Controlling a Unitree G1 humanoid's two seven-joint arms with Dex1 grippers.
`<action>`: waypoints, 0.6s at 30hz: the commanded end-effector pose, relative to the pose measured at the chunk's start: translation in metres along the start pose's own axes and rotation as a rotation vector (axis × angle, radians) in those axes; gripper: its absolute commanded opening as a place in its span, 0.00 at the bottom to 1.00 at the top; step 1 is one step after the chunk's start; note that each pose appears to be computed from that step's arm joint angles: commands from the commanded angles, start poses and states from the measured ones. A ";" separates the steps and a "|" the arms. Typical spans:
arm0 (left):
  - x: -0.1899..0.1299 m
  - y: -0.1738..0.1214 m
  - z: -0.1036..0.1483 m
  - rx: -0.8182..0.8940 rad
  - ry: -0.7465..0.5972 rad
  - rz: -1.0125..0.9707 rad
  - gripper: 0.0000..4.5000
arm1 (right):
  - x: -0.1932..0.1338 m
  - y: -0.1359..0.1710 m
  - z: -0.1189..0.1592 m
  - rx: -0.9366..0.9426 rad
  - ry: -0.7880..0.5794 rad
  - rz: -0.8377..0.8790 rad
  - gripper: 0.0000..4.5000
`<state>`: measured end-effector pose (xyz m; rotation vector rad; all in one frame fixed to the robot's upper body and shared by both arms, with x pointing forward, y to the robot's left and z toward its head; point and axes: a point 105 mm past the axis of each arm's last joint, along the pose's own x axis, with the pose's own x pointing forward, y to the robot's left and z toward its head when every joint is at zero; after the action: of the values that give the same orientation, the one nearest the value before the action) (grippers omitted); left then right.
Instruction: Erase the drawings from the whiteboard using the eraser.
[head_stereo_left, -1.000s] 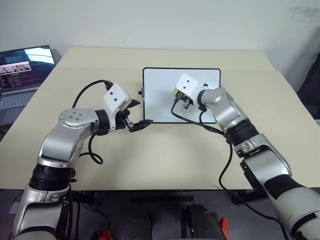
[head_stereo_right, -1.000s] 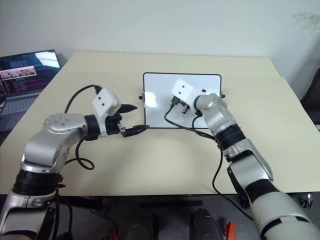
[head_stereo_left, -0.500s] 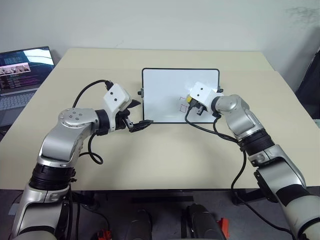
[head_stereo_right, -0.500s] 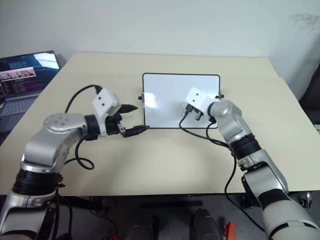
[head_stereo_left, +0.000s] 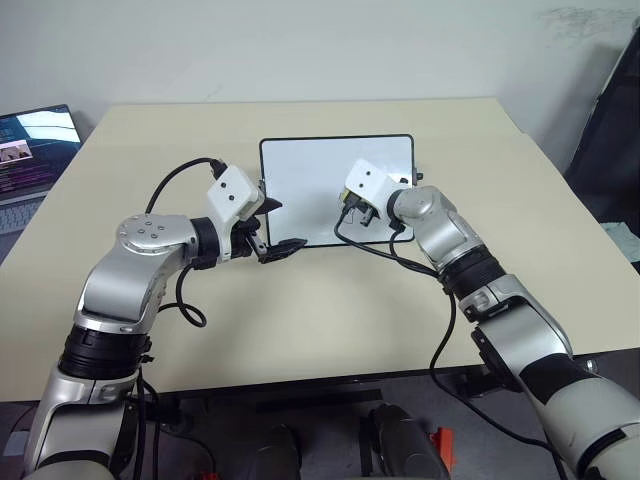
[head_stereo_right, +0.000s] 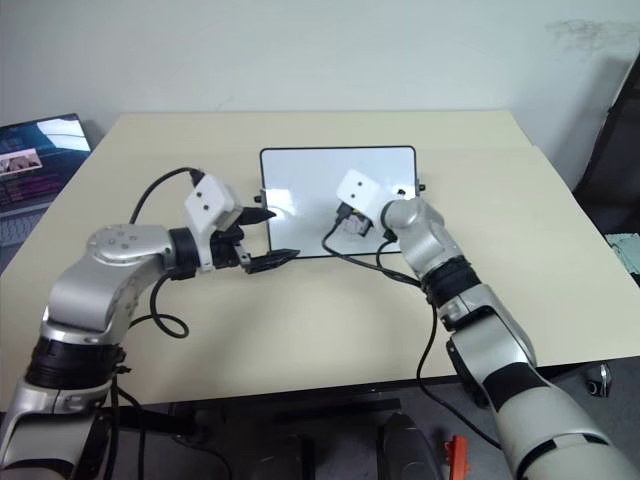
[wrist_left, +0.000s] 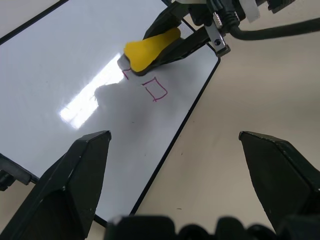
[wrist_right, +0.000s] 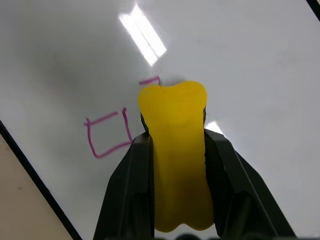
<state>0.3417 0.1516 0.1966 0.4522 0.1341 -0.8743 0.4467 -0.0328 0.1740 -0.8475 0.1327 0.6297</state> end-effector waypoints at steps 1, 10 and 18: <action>-0.005 0.002 0.012 0.037 -0.029 0.018 1.00 | 0.004 -0.001 0.008 0.001 -0.012 -0.016 0.22; -0.005 0.002 0.013 0.038 -0.031 0.018 1.00 | 0.010 -0.002 0.032 0.031 -0.075 -0.048 0.22; -0.004 0.002 0.013 0.038 -0.033 0.017 1.00 | 0.008 -0.002 0.014 0.022 -0.031 -0.034 0.22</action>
<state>0.3416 0.1522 0.1951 0.4474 0.1437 -0.8713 0.4492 -0.0061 0.1840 -0.8029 0.0696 0.6399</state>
